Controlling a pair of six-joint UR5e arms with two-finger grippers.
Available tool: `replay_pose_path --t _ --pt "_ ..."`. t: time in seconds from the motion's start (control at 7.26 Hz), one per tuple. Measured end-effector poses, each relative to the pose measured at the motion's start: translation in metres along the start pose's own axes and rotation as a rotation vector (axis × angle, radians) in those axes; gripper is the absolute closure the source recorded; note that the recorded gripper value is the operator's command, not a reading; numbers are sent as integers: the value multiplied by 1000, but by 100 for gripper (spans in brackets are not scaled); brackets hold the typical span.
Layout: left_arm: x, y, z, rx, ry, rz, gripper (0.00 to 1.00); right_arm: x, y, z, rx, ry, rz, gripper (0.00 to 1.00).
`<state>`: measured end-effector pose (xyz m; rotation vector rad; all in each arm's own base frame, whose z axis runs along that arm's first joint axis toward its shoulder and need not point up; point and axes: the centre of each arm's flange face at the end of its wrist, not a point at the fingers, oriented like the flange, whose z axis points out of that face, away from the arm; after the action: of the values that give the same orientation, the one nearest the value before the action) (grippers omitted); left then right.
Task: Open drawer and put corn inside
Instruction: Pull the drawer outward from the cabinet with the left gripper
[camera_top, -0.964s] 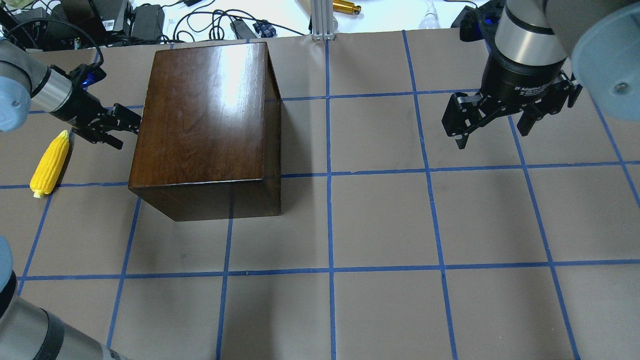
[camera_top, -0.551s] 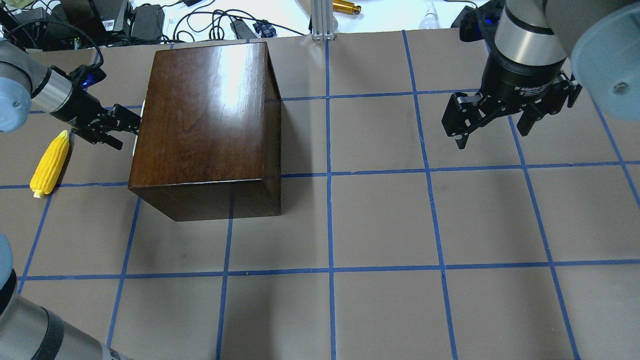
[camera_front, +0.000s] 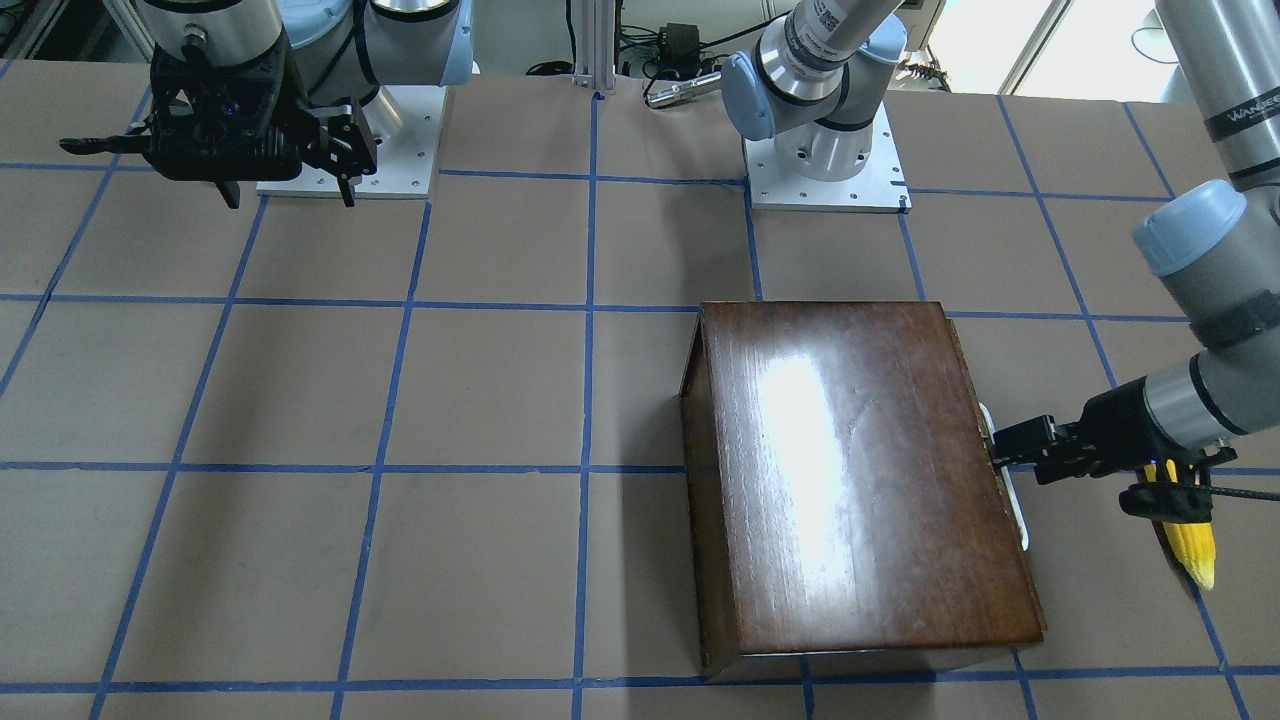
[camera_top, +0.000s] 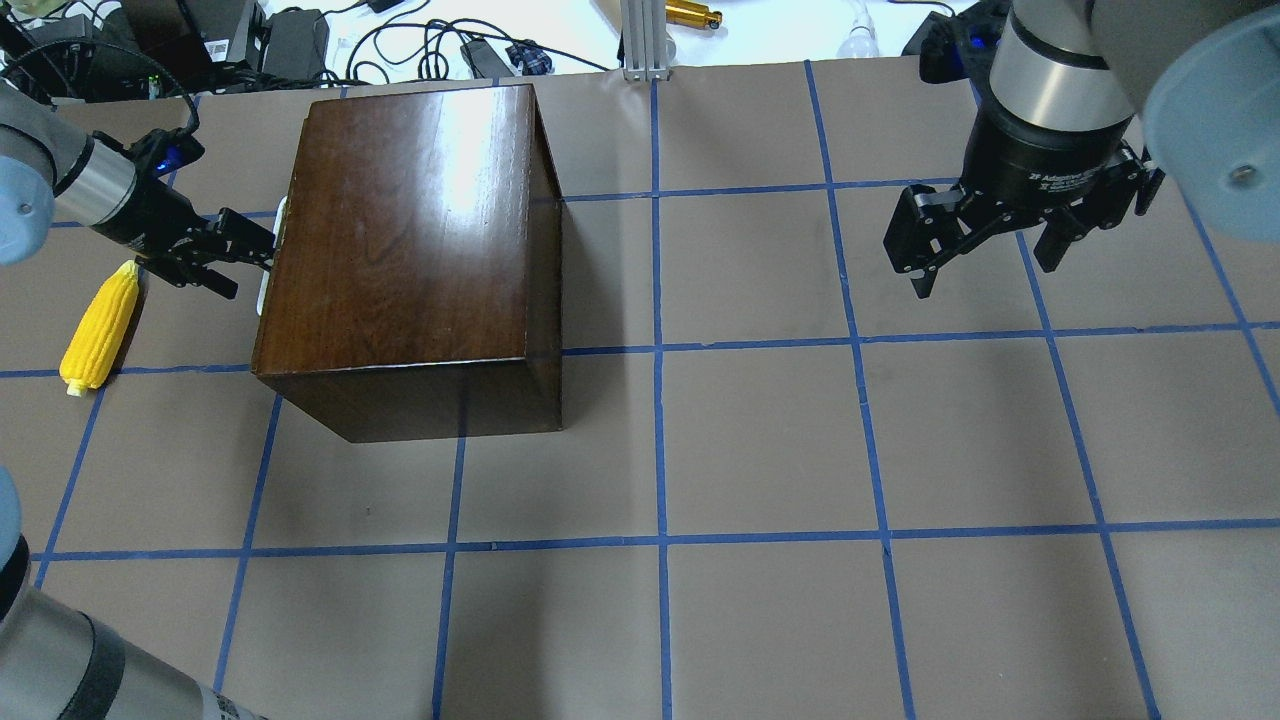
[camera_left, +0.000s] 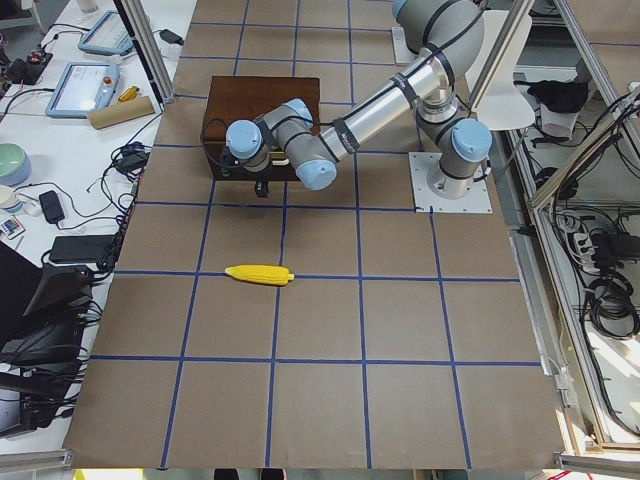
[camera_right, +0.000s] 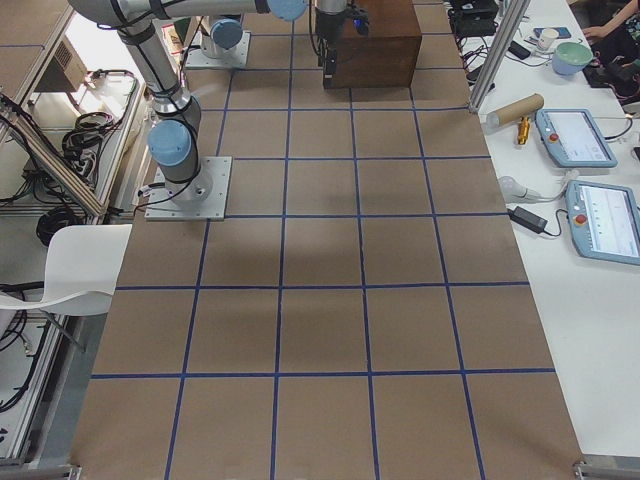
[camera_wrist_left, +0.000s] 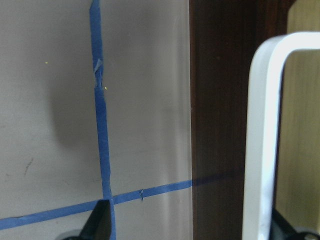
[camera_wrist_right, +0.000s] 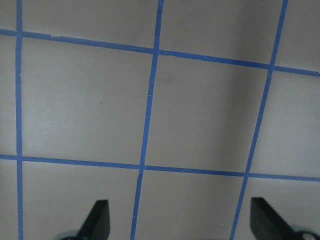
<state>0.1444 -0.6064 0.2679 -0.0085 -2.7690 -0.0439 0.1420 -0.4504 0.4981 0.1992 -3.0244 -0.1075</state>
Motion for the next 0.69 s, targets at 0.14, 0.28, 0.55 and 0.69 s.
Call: replay_pose_path --t 0.14,0.28,0.55,0.69 --pt "-4 1 -2 3 0 -6 0 0 0 0 -1 0 0 0" --pt "-7 2 -3 5 0 -9 0 0 0 0 -1 0 0 0" --pt "-10 2 -5 8 -3 -12 0 0 0 1 -1 0 0 0" --pt "-17 4 -8 11 -4 -22 0 0 0 1 -1 0 0 0"
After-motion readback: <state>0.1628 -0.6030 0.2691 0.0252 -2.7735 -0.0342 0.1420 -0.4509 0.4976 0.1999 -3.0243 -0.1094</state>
